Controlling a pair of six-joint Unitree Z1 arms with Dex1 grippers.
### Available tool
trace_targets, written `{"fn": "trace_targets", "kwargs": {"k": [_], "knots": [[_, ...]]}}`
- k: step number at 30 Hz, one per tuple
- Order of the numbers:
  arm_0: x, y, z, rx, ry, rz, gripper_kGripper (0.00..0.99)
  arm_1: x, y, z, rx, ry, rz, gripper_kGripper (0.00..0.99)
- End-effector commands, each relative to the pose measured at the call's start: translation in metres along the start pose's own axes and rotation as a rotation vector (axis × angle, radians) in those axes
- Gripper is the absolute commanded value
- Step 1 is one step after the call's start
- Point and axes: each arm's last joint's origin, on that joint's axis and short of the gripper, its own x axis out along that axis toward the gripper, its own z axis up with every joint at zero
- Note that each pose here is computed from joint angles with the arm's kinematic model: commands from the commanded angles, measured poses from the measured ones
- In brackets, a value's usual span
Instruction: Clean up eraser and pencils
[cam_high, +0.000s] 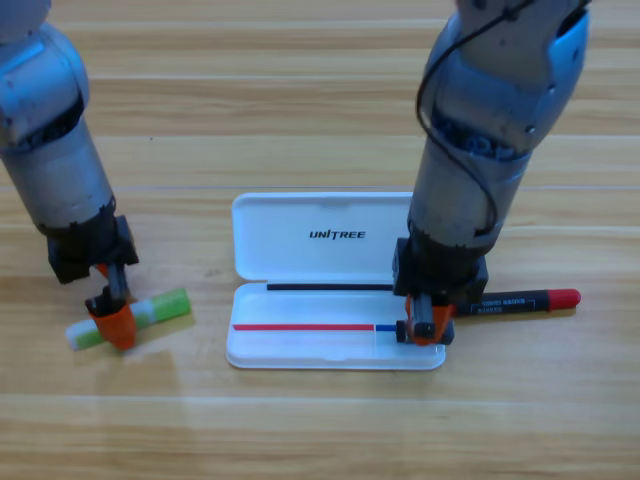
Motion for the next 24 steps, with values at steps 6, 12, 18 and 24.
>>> {"fn": "trace_targets", "kwargs": {"k": [6, 12, 18, 24], "knots": [[0.028, 0.001, -0.006, -0.012, 0.033, -0.028, 0.917, 0.043, -0.007, 0.01, -0.011, 0.078, 0.038, 0.0], [0.032, 0.002, -0.006, -0.006, 0.036, -0.037, 0.796, 0.043, -0.012, 0.011, -0.004, 0.07, 0.025, 0.0], [0.034, 0.001, -0.004, 0.007, 0.025, -0.063, 0.612, 0.045, -0.018, 0.01, -0.001, 0.072, 0.007, 0.0], [0.036, 0.001, -0.002, 0.048, 0.01, -0.098, 0.299, 0.044, -0.019, 0.01, 0.0, 0.07, 0.0, 0.104]]}}
